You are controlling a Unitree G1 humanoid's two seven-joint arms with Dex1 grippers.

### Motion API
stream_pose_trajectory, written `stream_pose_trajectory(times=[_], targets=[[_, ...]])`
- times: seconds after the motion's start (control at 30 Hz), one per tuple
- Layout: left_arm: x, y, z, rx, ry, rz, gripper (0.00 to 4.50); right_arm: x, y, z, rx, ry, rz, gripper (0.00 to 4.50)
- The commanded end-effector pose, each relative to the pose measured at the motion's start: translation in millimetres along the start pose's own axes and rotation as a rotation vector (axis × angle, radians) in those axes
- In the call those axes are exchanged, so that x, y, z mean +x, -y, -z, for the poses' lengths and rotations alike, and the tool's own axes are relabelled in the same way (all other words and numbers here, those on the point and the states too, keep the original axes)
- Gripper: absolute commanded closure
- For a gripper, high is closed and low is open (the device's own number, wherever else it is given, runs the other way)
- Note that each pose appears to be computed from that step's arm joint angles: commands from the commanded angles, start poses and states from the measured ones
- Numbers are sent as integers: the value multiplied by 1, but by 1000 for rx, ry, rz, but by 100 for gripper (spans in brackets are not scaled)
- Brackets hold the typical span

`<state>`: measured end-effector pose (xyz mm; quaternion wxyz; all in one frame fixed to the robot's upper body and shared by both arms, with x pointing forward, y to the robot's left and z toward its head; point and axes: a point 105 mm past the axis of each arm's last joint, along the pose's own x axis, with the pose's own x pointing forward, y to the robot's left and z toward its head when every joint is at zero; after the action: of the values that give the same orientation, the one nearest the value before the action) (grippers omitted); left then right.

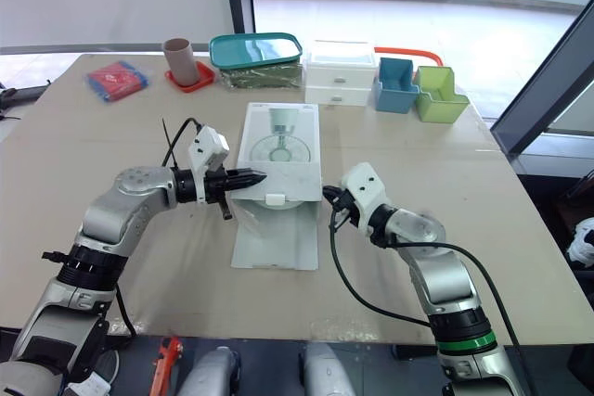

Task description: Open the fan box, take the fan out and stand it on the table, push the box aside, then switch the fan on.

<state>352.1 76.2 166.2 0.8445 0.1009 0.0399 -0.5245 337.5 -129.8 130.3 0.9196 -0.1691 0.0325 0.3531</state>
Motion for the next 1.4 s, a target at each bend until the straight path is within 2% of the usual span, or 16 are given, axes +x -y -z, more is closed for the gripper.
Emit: stream_pose_trajectory(times=[0.03,0.87,1.4], targets=[[1,2,5,-10,-15,5,450,-1,2,-10,-19,44,5,444],[3,3,4,-13,-16,6,450,-6,7,-7,1,48,19,444],[4,1,2,-9,-15,8,450,-23,20,5,13,13,67,444]])
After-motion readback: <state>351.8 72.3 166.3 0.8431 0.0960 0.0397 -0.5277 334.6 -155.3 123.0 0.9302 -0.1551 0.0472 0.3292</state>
